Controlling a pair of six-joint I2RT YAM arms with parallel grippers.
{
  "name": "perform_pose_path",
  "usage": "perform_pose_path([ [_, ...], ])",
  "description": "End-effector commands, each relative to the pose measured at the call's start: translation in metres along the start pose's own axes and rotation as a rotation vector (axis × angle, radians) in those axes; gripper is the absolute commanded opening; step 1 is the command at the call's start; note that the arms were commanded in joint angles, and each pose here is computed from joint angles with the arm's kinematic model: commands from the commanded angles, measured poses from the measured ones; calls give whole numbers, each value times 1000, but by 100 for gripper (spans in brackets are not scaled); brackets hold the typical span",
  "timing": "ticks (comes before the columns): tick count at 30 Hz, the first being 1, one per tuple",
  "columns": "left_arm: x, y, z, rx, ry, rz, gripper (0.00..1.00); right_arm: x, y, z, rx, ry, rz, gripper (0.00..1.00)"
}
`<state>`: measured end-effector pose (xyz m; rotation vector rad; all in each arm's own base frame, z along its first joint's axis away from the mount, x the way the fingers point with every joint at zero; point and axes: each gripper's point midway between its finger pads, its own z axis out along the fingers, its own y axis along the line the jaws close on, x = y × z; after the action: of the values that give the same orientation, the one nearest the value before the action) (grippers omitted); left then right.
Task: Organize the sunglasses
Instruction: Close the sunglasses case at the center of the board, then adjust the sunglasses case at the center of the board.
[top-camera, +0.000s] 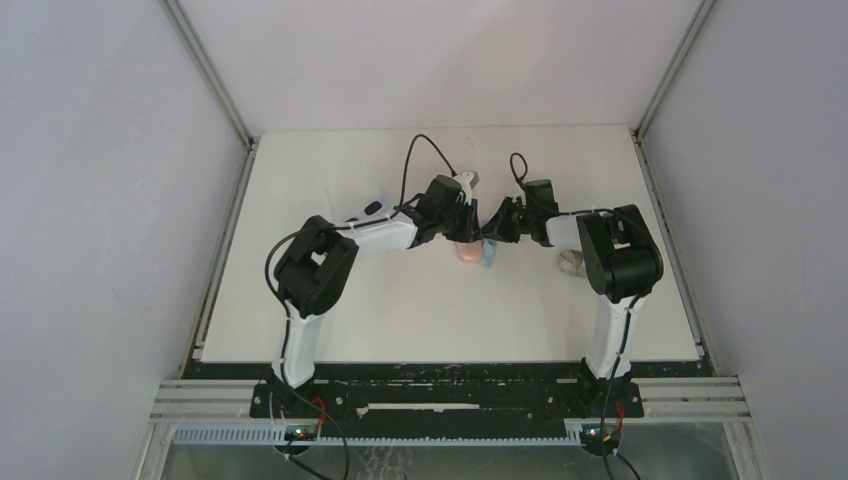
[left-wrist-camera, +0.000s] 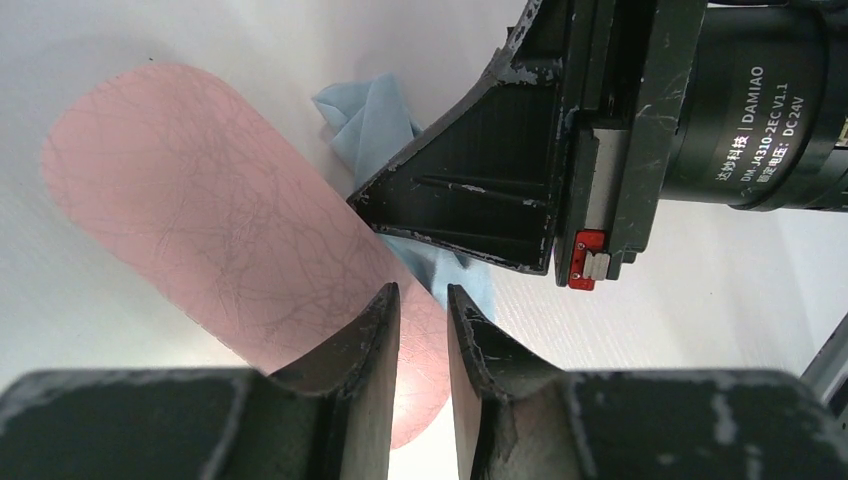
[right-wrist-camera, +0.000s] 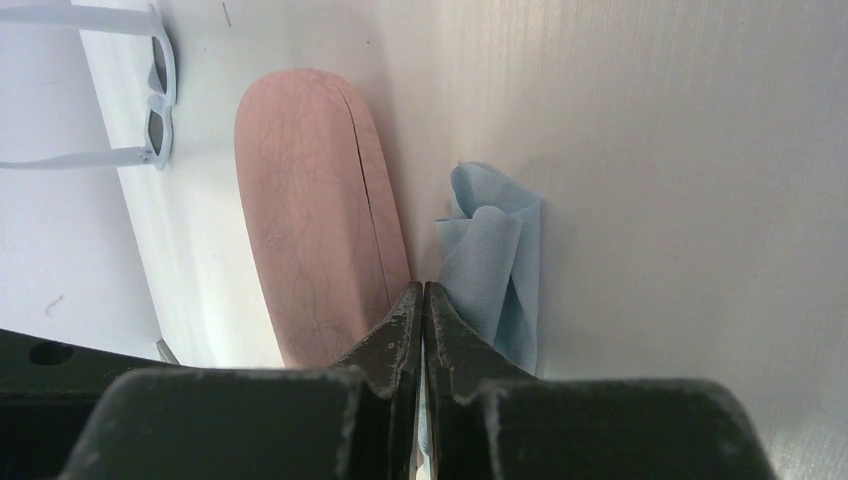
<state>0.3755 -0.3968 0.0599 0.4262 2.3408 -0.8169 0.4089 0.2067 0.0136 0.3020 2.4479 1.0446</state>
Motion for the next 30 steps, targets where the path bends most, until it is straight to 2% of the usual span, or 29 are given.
perform_pose_path([
  [1,15,13,-7,-63,64,15,29,-15,8,-5,-3,-45,-59,0],
  [5,-2,16,-27,-81,4,5,30,-12,3,-10,33,-35,-71,0],
  [13,-22,39,-60,-132,-76,-36,33,-7,-20,-39,222,-54,-120,2],
  [22,-24,41,-82,-125,-120,-49,40,-15,13,-71,158,-109,-220,14],
  [30,3,56,-87,-163,-95,-63,40,-22,29,-85,158,-155,-312,25],
])
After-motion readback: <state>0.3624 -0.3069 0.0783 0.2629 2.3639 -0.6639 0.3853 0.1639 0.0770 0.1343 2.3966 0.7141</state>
